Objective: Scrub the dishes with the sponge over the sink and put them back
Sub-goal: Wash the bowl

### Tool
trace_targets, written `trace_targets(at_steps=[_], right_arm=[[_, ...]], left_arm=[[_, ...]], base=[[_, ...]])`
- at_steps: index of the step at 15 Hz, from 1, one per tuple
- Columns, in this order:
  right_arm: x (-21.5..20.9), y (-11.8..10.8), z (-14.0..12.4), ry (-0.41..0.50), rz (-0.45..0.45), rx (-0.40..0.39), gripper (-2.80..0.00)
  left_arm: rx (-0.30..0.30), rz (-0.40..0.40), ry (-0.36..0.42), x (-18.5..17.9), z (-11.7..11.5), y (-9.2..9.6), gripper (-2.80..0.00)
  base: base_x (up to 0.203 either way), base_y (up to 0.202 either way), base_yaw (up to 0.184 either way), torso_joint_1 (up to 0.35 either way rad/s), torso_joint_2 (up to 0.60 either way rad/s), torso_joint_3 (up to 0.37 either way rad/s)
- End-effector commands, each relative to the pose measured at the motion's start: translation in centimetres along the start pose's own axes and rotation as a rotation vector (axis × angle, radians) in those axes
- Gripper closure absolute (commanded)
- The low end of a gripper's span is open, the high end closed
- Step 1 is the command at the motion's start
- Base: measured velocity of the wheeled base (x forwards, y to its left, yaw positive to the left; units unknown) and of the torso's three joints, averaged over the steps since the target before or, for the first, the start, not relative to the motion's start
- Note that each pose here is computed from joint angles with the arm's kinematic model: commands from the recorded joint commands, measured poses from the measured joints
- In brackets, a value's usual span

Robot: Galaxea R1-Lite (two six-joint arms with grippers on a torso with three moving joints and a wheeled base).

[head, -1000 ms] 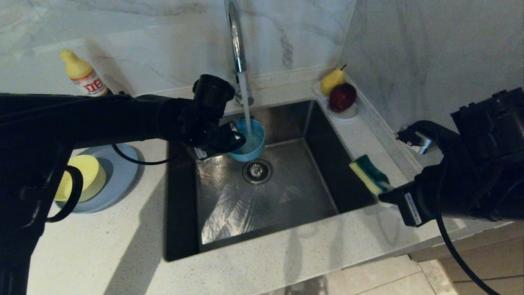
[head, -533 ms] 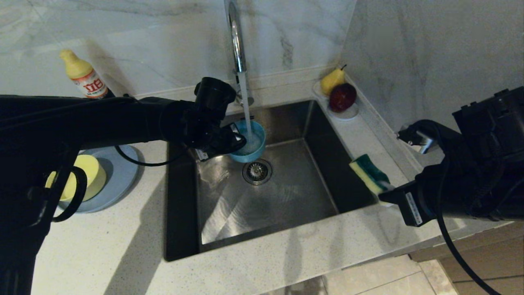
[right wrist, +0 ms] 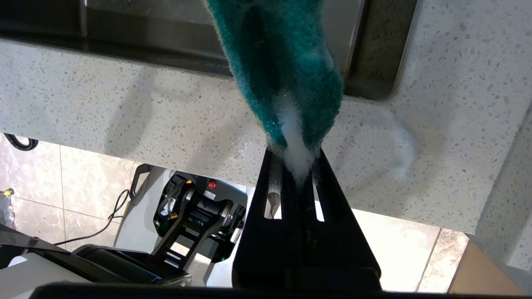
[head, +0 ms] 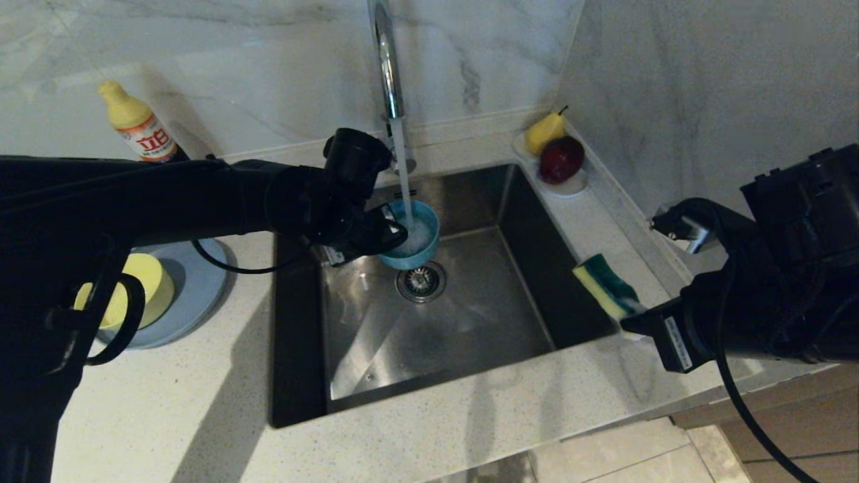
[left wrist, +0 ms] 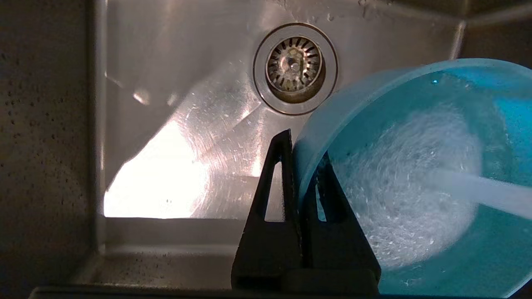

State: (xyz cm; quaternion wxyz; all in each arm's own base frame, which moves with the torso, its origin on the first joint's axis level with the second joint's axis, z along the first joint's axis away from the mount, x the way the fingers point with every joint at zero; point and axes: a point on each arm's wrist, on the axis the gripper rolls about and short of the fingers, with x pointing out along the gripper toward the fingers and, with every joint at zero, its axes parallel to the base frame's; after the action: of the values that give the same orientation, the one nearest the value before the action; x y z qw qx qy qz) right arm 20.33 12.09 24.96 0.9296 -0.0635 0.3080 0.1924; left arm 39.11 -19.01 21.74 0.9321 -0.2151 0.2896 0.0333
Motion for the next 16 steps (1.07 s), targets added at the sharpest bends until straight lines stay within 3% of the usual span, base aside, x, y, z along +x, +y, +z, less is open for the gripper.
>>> trace_targets(at_steps=[1, 10, 13, 16], right_arm=[[-0.1, 0.0, 0.0, -0.002, 0.000, 0.001, 0.00], [-0.2, 0.0, -0.1, -0.003, 0.000, 0.001, 0.00], [-0.2, 0.0, -0.2, 0.001, 0.001, 0.000, 0.00], [-0.1, 0.0, -0.2, 0.003, 0.001, 0.002, 0.00]], left_arm=[[-0.004, -0.006, -0.006, -0.4, 0.1, -0.2, 0.00], [-0.005, 0.017, -0.015, -1.3, 0.1, 0.2, 0.00], [-0.010, 0.090, -0.111, -3.5, 1.0, 0.9, 0.00], [-0.013, 0.063, -0.209, -6.7, 2.9, 1.2, 0.00]], base=[[0.000, 0.000, 0.000, 0.000, 0.00, 0.000], [0.000, 0.000, 0.000, 0.000, 0.00, 0.000], [0.000, 0.000, 0.000, 0.000, 0.00, 0.000], [0.000, 0.000, 0.000, 0.000, 0.00, 0.000]])
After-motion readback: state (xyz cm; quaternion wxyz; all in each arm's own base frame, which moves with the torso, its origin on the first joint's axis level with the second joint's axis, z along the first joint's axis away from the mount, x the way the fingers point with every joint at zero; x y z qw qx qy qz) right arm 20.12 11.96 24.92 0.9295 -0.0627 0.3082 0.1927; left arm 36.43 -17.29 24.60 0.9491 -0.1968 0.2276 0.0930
